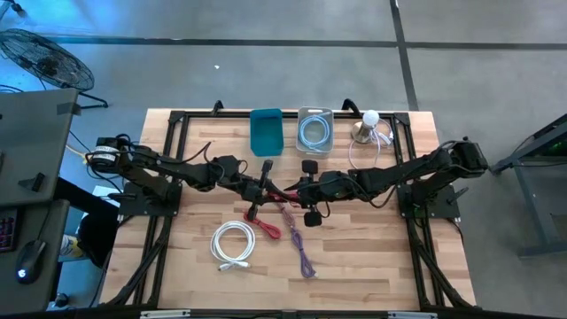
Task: Pick & Place USB Port
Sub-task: Put the right orange charger cable into the blue bin
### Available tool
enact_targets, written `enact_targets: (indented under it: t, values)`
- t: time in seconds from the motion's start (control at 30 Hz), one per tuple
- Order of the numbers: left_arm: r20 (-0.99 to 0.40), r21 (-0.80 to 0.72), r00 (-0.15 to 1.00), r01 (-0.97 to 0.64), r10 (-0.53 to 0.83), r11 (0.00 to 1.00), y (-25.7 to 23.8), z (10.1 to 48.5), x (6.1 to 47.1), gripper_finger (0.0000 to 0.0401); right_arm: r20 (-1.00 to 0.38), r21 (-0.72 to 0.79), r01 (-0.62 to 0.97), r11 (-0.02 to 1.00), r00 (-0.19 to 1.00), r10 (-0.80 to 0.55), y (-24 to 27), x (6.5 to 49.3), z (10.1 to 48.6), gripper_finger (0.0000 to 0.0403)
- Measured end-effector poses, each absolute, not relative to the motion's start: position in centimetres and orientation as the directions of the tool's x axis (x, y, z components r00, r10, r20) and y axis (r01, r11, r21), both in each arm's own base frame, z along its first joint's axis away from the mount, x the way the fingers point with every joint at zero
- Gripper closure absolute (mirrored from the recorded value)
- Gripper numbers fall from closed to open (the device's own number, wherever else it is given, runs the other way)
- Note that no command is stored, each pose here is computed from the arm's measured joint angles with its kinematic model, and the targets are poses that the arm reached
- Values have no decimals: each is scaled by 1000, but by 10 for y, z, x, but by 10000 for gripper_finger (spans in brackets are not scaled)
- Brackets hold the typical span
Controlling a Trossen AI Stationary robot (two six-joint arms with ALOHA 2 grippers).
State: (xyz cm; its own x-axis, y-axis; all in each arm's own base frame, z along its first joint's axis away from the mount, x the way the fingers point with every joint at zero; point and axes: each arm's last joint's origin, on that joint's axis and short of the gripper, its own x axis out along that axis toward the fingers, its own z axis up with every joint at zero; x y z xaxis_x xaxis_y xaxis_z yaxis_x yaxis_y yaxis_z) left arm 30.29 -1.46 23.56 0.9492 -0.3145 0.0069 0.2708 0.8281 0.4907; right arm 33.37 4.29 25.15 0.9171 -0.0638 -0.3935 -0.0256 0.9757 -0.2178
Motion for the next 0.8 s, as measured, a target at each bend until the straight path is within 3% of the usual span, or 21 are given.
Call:
enact_targets:
  t: [0.4,0.8]
  values:
    - [-28,528,970,219,-241,820,-12,239,298,374,-420,-282,109,953,879,-225,38,331,248,210]
    - [-112,648,993,104,-40,754,-6,265,267,374,-449,-321,139,937,848,-280,36,328,245,201]
